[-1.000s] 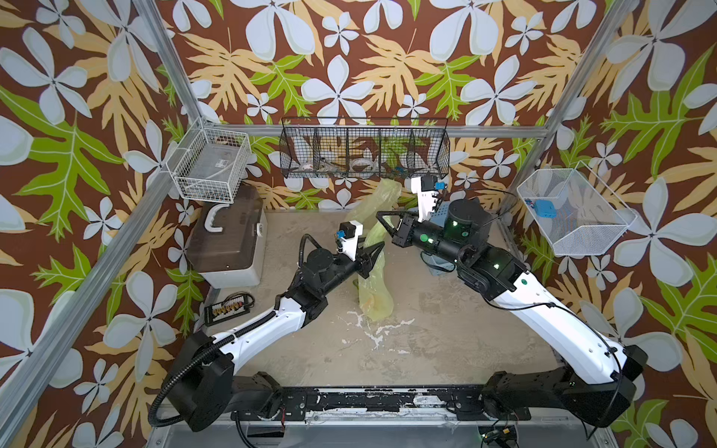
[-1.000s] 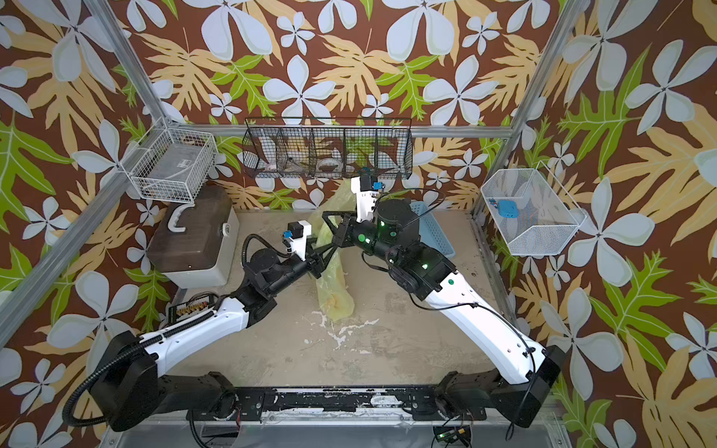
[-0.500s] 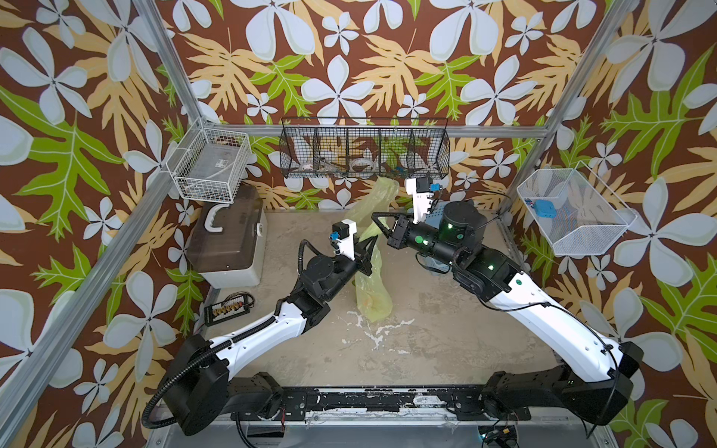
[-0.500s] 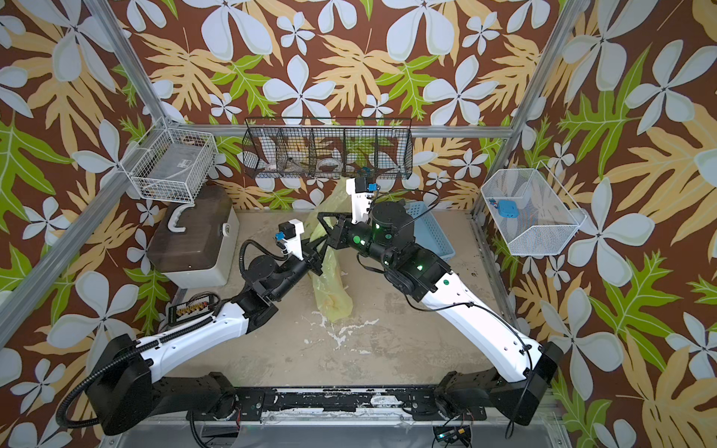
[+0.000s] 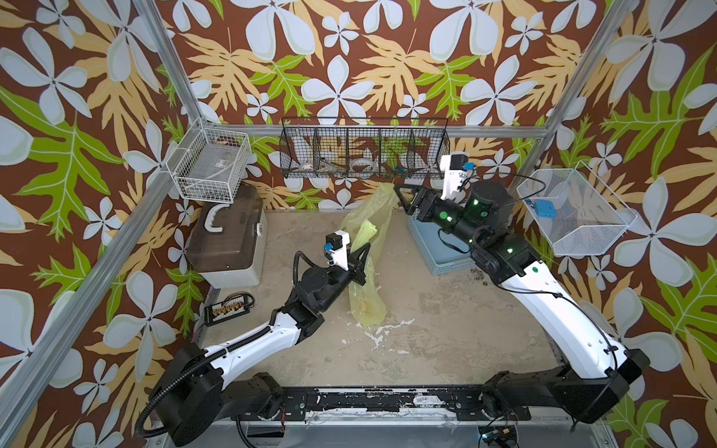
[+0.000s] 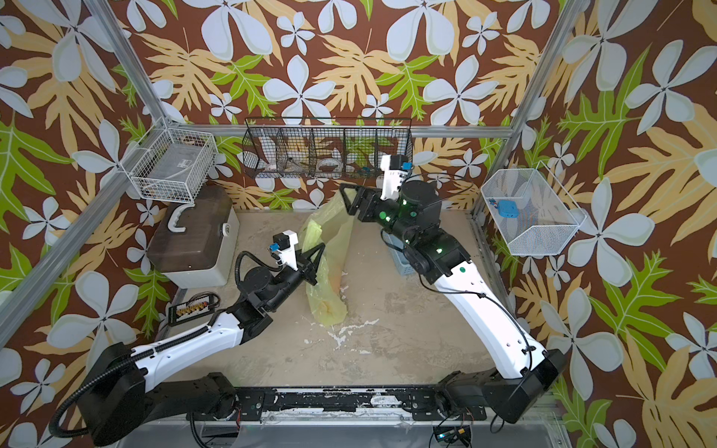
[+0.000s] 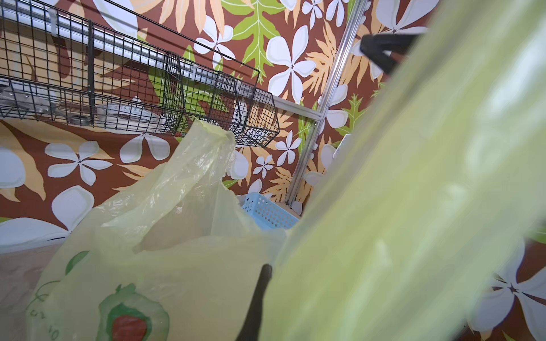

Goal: Place the oranges into plastic bags & tie knots
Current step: Adjust the plastic bag at the center of the board.

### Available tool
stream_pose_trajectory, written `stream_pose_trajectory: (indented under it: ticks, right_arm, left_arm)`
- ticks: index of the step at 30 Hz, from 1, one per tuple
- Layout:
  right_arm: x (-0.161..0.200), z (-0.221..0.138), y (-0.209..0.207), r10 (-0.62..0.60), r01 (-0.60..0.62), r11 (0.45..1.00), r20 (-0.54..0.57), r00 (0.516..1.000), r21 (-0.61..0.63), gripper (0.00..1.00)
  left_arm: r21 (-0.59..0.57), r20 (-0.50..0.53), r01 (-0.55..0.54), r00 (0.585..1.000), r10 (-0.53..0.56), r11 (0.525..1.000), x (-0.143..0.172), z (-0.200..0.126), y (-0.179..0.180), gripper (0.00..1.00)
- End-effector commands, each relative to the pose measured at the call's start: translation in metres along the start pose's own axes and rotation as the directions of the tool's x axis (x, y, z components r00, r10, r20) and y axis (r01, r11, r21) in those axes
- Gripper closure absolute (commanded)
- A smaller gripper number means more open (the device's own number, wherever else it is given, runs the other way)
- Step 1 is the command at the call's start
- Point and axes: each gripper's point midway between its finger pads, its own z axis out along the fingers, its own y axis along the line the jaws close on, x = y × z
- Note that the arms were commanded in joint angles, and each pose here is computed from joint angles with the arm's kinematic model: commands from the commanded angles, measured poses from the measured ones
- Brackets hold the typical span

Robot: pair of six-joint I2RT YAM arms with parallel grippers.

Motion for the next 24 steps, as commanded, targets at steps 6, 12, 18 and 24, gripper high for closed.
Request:
stream_pose_trajectory:
  ticks: [6, 12, 18, 24]
  right_arm:
    - [0.064, 0.063, -0.107, -0.011, 0.048, 0.986, -0.23, 0.973, 0.157, 0.0]
    - [0.087, 0.096, -0.108, 0.038, -0.01, 0.995, -0.287, 0.957, 0.097, 0.0]
    - [0.094, 0.101, -0.095, -0.052, 0.09, 0.989, -0.29, 0.955, 0.119, 0.0]
    - [0.089, 0.111, -0.103, -0.122, 0.183, 0.965, -0.302, 0.946, 0.185, 0.0]
  left_arm:
    - [0.104, -0.016, 0.024, 1.0, -0.023, 0.994, 0.011, -0.026, -0.013, 1.0]
    - [0.117, -0.033, 0.034, 0.999, -0.03, 0.993, 0.013, -0.031, -0.016, 1.0]
    - [0.131, -0.039, 0.04, 0.999, -0.035, 0.991, 0.014, -0.033, -0.018, 1.0]
    - [0.146, -0.047, 0.054, 0.998, -0.047, 0.988, 0.015, -0.031, -0.021, 1.0]
